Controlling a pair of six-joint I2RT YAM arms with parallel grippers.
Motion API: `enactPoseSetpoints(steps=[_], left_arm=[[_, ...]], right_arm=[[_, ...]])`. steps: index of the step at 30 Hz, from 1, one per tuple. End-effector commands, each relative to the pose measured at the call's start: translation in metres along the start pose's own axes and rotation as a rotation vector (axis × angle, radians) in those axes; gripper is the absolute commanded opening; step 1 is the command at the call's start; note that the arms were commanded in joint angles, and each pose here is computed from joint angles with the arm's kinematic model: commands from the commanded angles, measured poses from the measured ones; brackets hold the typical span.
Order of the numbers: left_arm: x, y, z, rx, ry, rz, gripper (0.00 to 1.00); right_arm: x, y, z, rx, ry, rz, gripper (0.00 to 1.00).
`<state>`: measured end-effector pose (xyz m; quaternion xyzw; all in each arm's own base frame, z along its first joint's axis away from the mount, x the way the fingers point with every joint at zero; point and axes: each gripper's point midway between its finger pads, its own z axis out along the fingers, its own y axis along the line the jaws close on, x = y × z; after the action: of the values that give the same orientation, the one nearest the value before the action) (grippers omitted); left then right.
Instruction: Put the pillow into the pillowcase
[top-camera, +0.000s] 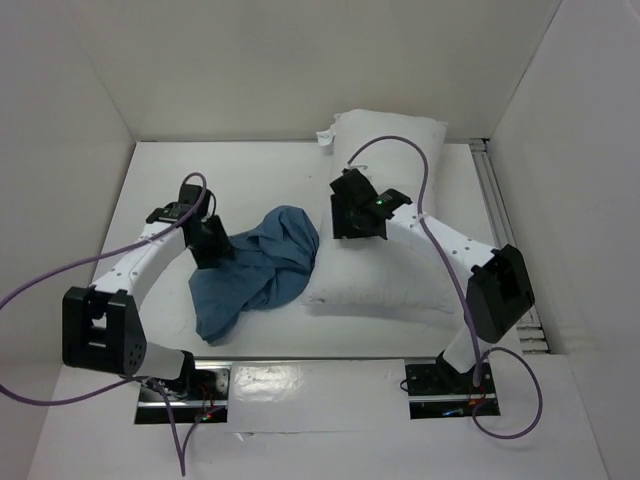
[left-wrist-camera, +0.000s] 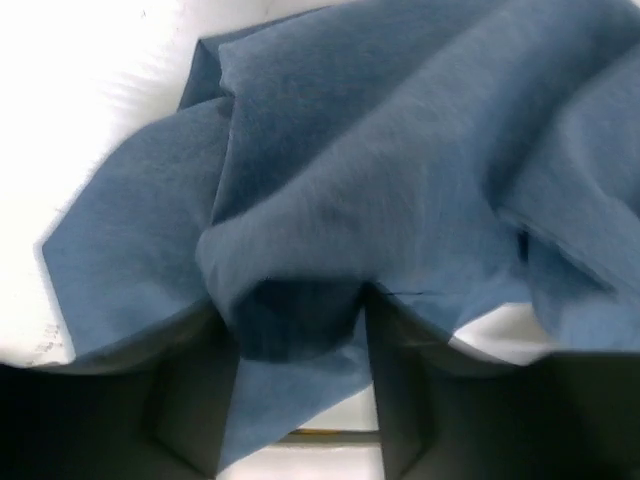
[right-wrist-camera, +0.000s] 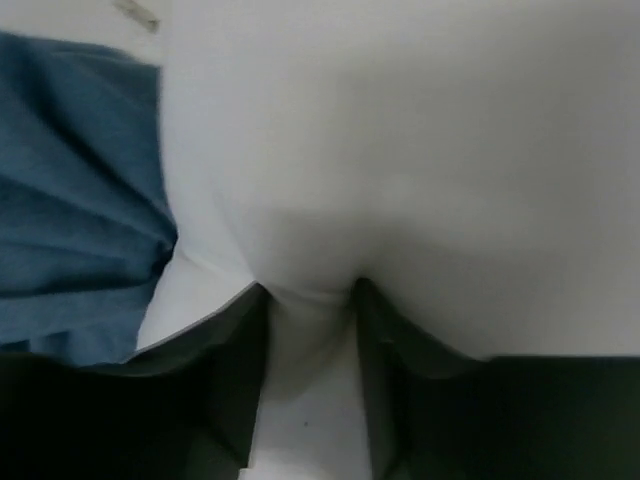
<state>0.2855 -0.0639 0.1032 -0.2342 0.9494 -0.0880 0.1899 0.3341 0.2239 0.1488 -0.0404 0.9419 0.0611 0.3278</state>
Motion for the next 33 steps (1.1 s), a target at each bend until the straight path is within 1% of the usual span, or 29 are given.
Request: enactPoseSetpoints(steps=[1,2,3,4,5,6,7,8,10,13,14,15,16,17,18,19,20,21,22,23,24,25,26,28,29,30,31,32,33], left_arm=[[-0.004,-0.014,0.016,0.061,0.02,0.028,0.31],[-0.003,-0.019,0.017,0.078,0.039,0.027,0.09],[-0.009,-0.027,0.015,0.1,0.034,0.029,0.0],[-0.011,-0.026,0.017,0.098,0.05,0.019,0.0],[-0.014,-0.029,0.013,0.101,0.045,0.02,0.0],[-0.025,-0.036,0.009,0.117,0.021,0.022,0.0],[-0.032,-0.035,0.005,0.109,0.005,0.014,0.0],[-0.038,-0.039,0.001,0.12,-0.011,0.016,0.0],[-0.057,-0.04,-0.01,0.118,-0.048,0.005,0.0],[-0.077,-0.045,-0.02,0.136,-0.079,-0.002,0.0],[-0.083,-0.045,-0.021,0.148,-0.08,-0.014,0.0],[-0.086,-0.049,-0.025,0.164,-0.088,-0.012,0.0],[-0.092,-0.052,-0.028,0.177,-0.09,-0.019,0.0],[-0.096,-0.054,-0.032,0.184,-0.102,-0.017,0.0],[-0.095,-0.056,-0.031,0.191,-0.087,-0.017,0.0],[-0.1,-0.055,-0.034,0.193,-0.098,-0.024,0.0],[-0.103,-0.057,-0.036,0.198,-0.107,-0.023,0.0],[-0.104,-0.059,-0.04,0.2,-0.109,-0.031,0.0],[-0.104,-0.059,-0.04,0.2,-0.109,-0.031,0.0],[-0.107,-0.06,-0.042,0.206,-0.118,-0.03,0.0],[-0.111,-0.063,-0.046,0.213,-0.129,-0.028,0.0],[-0.116,-0.064,-0.05,0.226,-0.139,-0.034,0.0],[-0.117,-0.067,-0.053,0.24,-0.141,-0.032,0.0],[-0.117,-0.069,-0.056,0.25,-0.137,-0.03,0.0],[-0.119,-0.07,-0.059,0.254,-0.144,-0.029,0.0],[-0.117,-0.07,-0.059,0.257,-0.133,-0.02,0.0],[-0.117,-0.07,-0.059,0.257,-0.133,-0.02,0.0],[-0.117,-0.071,-0.064,0.261,-0.142,-0.008,0.0],[-0.117,-0.07,-0.064,0.26,-0.143,0.001,0.0]], right_arm=[[0.024,-0.064,0.004,0.272,0.089,0.038,0.38],[0.021,-0.076,-0.002,0.303,0.084,0.062,0.16],[0.015,-0.088,-0.012,0.324,0.066,0.085,0.0],[0.01,-0.115,-0.022,0.388,0.067,0.124,0.0],[0.007,-0.129,-0.03,0.417,0.056,0.15,0.0],[0.001,-0.142,-0.038,0.44,0.042,0.163,0.0],[-0.012,-0.164,-0.056,0.485,0.002,0.195,0.0],[-0.012,-0.176,-0.067,0.515,0.006,0.193,0.0],[-0.026,-0.199,-0.089,0.59,-0.038,0.205,0.0],[-0.037,-0.204,-0.1,0.582,-0.053,0.16,0.0],[-0.04,-0.202,-0.097,0.571,-0.051,0.162,0.45],[-0.044,-0.199,-0.095,0.555,-0.044,0.148,0.7],[-0.051,-0.18,-0.091,0.511,-0.054,0.116,0.83],[-0.055,-0.169,-0.089,0.492,-0.066,0.115,0.88],[-0.061,-0.157,-0.091,0.465,-0.091,0.102,0.91],[-0.066,-0.142,-0.086,0.422,-0.104,0.101,0.9],[-0.068,-0.12,-0.08,0.341,-0.105,0.1,0.84],[-0.078,-0.09,-0.077,0.246,-0.152,0.086,0.74],[-0.076,-0.07,-0.071,0.177,-0.155,0.074,0.59],[-0.057,-0.041,-0.058,0.047,-0.096,0.048,0.29],[-0.059,-0.024,-0.049,-0.036,-0.112,0.055,0.2],[-0.046,-0.018,-0.038,-0.072,-0.07,0.048,0.13],[-0.017,-0.027,-0.017,-0.059,0.026,0.068,0.02],[0.004,-0.047,-0.001,-0.009,0.087,0.096,0.0],[0.016,-0.076,0.006,0.074,0.106,0.122,0.0],[0.025,-0.094,0.005,0.13,0.129,0.134,0.0],[0.028,-0.11,0.003,0.181,0.128,0.147,0.02],[0.024,-0.132,-0.002,0.28,0.1,0.15,0.07],[0.016,-0.134,-0.01,0.308,0.069,0.139,0.16]])
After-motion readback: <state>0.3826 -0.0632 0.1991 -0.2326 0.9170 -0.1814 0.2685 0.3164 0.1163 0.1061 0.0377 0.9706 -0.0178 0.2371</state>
